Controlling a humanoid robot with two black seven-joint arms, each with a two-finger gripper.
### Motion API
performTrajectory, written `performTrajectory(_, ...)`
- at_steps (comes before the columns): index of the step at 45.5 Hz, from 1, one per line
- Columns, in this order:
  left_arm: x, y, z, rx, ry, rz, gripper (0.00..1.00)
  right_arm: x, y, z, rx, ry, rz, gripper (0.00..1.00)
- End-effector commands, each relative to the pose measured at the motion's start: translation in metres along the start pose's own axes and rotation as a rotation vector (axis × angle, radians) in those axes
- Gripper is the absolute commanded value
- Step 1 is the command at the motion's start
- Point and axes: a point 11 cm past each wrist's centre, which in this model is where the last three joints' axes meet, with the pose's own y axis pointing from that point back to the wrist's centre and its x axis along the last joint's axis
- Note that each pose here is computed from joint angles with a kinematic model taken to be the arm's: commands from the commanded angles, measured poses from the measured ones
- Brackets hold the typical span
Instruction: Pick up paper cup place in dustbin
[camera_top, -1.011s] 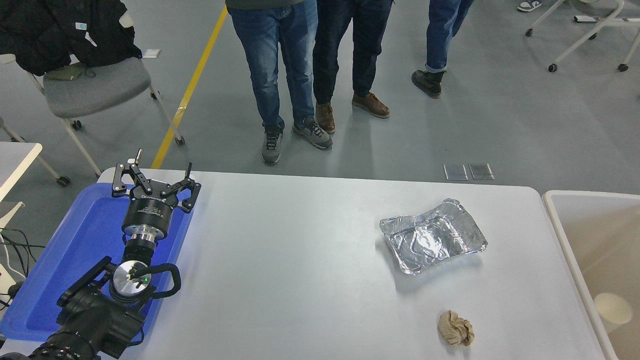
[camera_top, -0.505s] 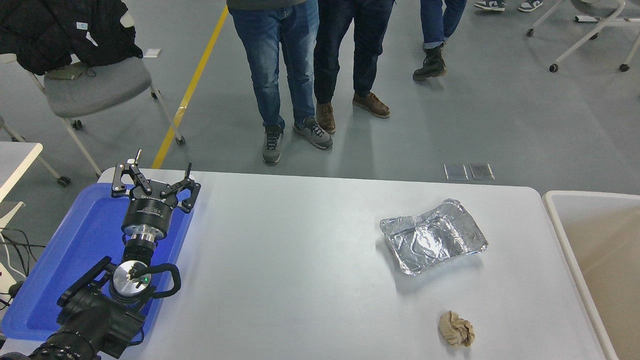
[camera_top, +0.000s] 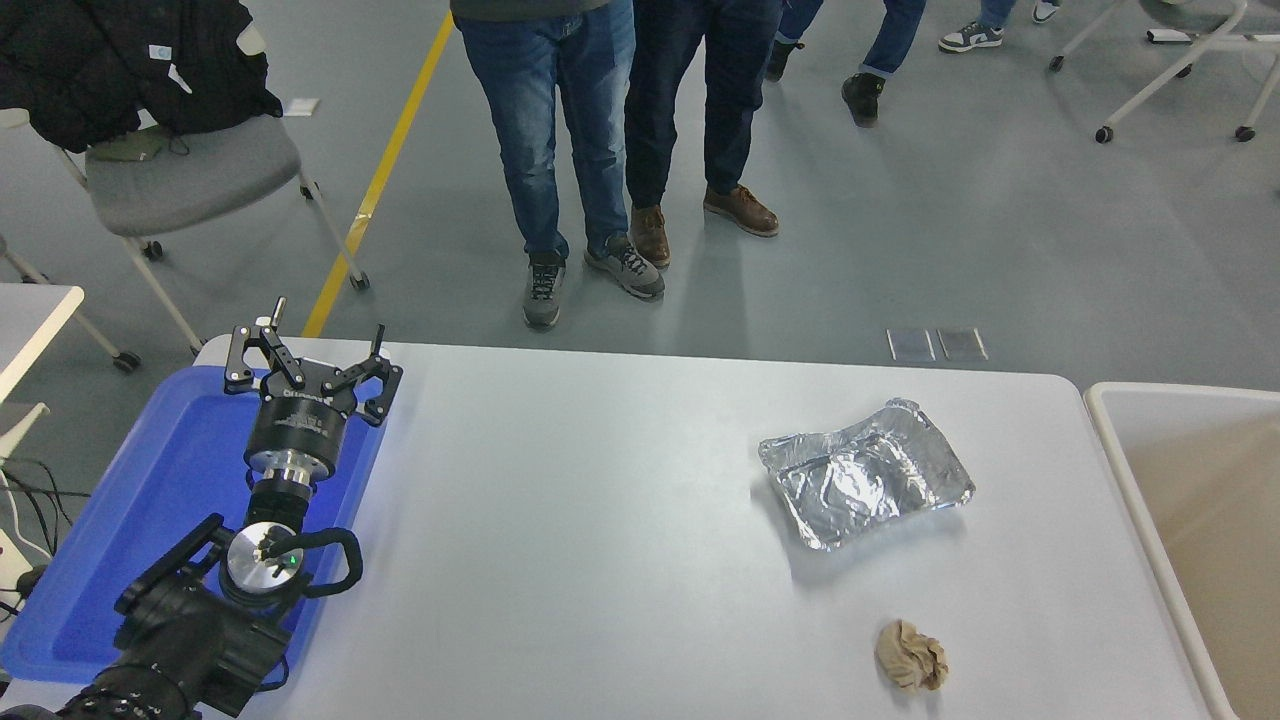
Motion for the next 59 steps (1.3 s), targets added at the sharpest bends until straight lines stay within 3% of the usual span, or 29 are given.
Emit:
performTrajectory(1,0.000,0.000,0.000,0.000,0.000,0.000,1.00,0.006,0.037,-0.009,0.011,0.057,-0.206,1.00)
performTrajectory(8,0.000,0.000,0.000,0.000,0.000,0.000,1.00,0.023,0.064,-0.031,0.011,0.136,-0.358,1.00)
performTrajectory(22,0.000,0.000,0.000,0.002,0.000,0.000,1.00,0.045,0.110,-0.059,0.025,0.208,-0.535,1.00)
performTrajectory(40,0.000,0.000,0.000,0.002,0.000,0.000,1.00,0.081,0.163,-0.097,-0.014,0.355,-0.433,1.00)
performTrajectory(59,0.000,0.000,0.000,0.000,0.000,0.000,1.00,0.086,0.231,-0.156,0.128,0.457,-0.363,1.00)
